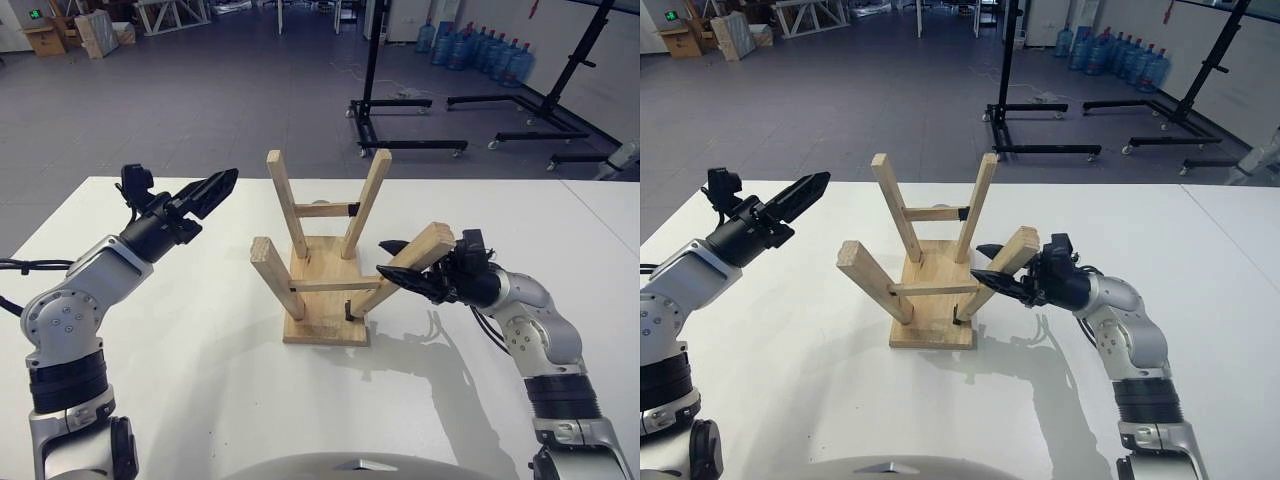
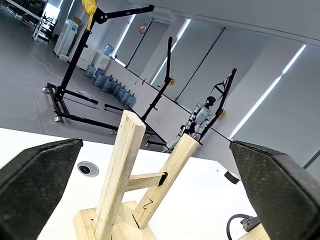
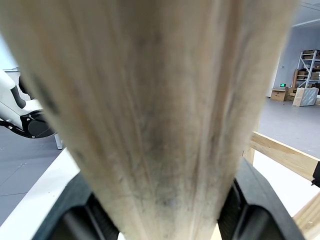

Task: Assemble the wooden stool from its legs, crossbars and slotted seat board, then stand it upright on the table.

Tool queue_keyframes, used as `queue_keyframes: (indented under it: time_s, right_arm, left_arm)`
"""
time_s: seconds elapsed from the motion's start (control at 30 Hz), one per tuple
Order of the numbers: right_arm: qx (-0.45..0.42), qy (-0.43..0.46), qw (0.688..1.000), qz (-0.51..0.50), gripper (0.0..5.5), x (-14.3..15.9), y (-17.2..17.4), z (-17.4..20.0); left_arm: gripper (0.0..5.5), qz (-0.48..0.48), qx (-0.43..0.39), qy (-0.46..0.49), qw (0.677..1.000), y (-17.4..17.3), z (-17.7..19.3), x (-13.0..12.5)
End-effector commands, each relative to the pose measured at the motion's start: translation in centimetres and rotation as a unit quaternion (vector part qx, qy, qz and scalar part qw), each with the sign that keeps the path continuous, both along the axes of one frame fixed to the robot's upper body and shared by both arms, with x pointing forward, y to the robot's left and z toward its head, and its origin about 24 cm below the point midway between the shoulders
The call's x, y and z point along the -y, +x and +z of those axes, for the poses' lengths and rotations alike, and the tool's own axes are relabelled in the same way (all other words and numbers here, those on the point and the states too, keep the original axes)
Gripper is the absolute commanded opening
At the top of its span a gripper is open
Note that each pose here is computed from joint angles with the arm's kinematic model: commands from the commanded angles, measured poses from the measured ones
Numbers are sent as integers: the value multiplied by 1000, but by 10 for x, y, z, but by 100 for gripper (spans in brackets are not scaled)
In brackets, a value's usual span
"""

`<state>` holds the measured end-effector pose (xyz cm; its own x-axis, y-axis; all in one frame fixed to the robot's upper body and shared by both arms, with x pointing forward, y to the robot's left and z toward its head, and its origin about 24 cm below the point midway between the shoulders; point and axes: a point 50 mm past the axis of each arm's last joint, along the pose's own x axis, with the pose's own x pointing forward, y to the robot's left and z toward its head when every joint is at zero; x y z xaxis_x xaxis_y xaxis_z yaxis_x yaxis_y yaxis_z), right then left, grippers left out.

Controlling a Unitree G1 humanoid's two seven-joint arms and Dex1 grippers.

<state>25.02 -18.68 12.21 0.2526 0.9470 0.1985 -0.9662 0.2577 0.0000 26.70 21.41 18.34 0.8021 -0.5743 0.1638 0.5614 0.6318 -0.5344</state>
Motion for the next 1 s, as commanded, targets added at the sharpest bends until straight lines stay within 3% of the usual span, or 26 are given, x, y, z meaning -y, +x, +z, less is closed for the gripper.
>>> queue_keyframes:
  time_s: [0.03,1.0]
  right_arm:
    - [4,-32,999,22,208,-3,-4,-3]
    - [39,-79,996,23,205,-36,-7,2]
  left_arm:
    - [540,-4,-7,7,1000,-2,-4,2]
    - [540,-3,3,8,1000,0,-5,7]
